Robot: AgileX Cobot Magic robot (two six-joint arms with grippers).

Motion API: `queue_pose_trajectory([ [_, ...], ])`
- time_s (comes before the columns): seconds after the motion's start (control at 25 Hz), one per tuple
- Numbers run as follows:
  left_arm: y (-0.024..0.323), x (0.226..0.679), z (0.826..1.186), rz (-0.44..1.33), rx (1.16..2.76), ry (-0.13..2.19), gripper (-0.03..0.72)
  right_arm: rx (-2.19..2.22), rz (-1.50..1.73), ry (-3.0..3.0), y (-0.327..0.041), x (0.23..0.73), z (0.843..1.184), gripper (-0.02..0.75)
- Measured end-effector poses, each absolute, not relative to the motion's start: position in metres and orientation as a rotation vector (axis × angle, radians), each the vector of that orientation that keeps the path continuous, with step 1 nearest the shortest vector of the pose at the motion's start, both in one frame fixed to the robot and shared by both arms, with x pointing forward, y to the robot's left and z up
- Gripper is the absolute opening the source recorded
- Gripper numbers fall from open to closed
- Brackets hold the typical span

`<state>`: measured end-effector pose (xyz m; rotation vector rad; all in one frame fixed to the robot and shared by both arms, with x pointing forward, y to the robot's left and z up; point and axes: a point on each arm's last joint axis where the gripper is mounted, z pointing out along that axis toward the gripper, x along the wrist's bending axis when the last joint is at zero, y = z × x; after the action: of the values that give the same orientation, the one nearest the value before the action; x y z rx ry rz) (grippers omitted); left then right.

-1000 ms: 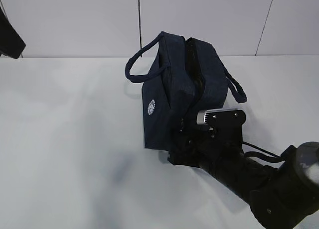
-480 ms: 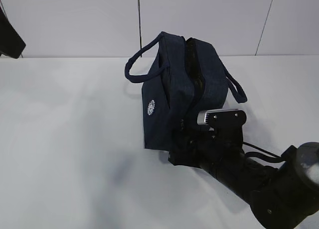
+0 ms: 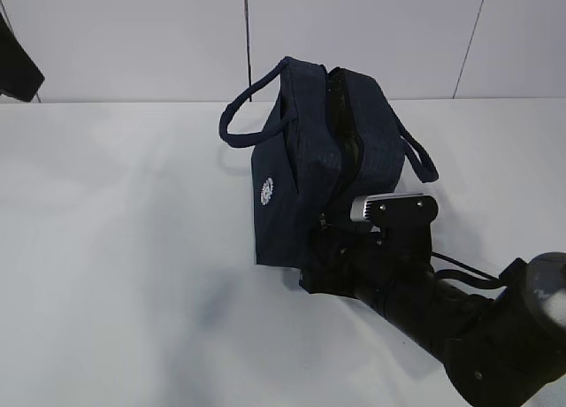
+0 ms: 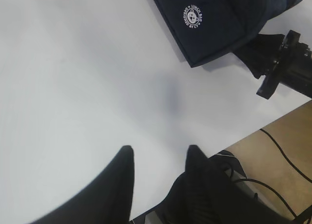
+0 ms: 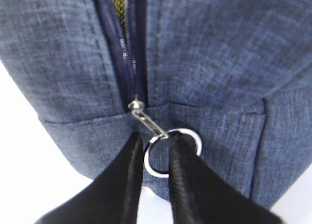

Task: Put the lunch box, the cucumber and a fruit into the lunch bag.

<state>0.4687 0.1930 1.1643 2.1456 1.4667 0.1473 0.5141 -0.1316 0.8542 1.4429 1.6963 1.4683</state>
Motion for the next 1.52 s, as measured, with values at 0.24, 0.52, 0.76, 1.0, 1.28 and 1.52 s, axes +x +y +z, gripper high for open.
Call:
queue_pose_trajectory([
  [0.24,0.193,0.469,1.165,0.152,2.140,1.464,0.238,1.443,1.468,1.696,-0.132,0.514,0.854,0.138],
  [0.52,0.193,0.469,1.165,0.156,2.139,1.464,0.238,1.443,1.468,1.696,-0.132,0.514,0.854,0.075],
  [0.76,0.194,0.470,1.165,0.168,2.145,1.466,0.238,1.444,1.468,1.695,-0.132,0.514,0.854,0.001],
  [1.0,0.195,0.470,1.164,0.187,2.151,1.468,0.238,1.439,1.472,1.691,-0.132,0.514,0.856,0.001],
  [1.28,0.195,0.470,1.164,0.183,2.156,1.470,0.238,1.424,1.473,1.704,-0.131,0.514,0.864,0.000],
  [1.52,0.196,0.468,1.163,0.165,2.175,1.479,0.238,1.414,1.489,1.707,-0.130,0.513,0.875,0.000],
])
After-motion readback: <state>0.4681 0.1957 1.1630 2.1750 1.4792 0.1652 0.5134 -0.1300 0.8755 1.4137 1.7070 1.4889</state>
